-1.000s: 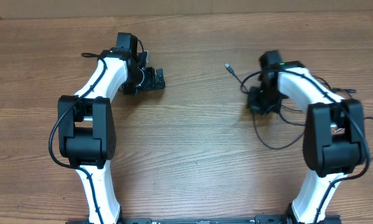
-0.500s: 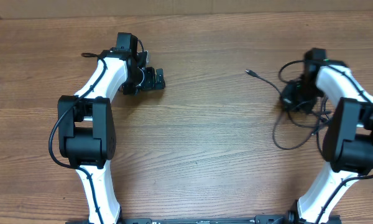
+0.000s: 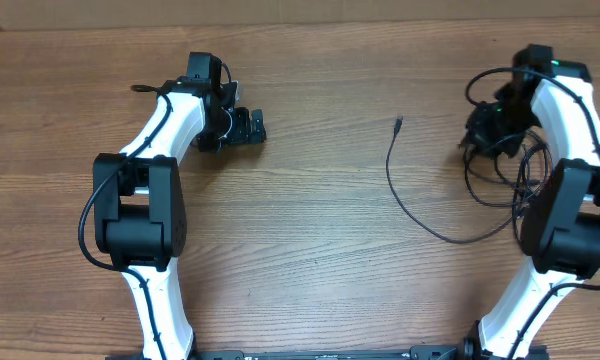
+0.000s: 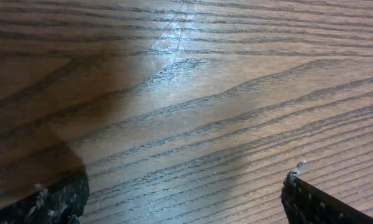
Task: Untangle cables
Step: 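Raise the right gripper to the upper right above the cables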
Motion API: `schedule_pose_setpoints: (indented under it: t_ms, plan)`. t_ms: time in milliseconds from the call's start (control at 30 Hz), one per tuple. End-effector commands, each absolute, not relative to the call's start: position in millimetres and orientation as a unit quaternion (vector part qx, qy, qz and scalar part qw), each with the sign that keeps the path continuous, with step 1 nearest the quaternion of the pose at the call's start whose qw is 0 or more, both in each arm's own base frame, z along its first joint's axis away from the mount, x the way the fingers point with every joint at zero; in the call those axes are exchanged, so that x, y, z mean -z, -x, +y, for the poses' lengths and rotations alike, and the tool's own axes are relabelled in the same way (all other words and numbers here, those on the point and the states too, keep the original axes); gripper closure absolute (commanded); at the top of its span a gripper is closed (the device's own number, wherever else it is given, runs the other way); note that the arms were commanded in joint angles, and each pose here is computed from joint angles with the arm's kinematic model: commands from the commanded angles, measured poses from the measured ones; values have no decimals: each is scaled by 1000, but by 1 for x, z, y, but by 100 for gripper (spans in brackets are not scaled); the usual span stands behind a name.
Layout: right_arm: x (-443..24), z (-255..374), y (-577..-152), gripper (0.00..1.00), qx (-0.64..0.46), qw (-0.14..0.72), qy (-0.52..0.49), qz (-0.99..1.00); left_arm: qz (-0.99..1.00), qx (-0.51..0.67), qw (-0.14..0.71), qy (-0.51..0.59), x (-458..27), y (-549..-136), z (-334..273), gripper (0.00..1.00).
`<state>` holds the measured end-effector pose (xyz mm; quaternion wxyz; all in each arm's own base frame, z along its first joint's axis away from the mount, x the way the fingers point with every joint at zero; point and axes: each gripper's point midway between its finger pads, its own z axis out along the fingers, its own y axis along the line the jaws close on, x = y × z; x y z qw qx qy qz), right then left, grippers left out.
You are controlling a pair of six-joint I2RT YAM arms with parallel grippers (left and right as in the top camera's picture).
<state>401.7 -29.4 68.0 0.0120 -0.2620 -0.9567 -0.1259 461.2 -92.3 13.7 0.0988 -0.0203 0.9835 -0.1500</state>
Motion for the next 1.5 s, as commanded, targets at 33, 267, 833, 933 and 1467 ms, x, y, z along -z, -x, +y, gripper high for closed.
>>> schedule_pose_setpoints:
  t_ms: [33,267,833,933,1467]
  plan:
    - [-74,0,-406,49,141,8,216,-966,989,144,34,18,35,-433,-96,1]
    - [-74,41,-410,0,143,3,165,-976,989,144,34,19,35,-433,-96,1]
    - [-83,89,-458,0,162,-103,98,-977,989,144,34,18,35,-433,-96,1]
    - [-83,89,-458,0,161,-103,99,-976,989,144,34,18,35,-433,-96,1]
    - [-83,89,-458,0,161,-103,99,-977,989,144,34,19,35,-433,-96,0]
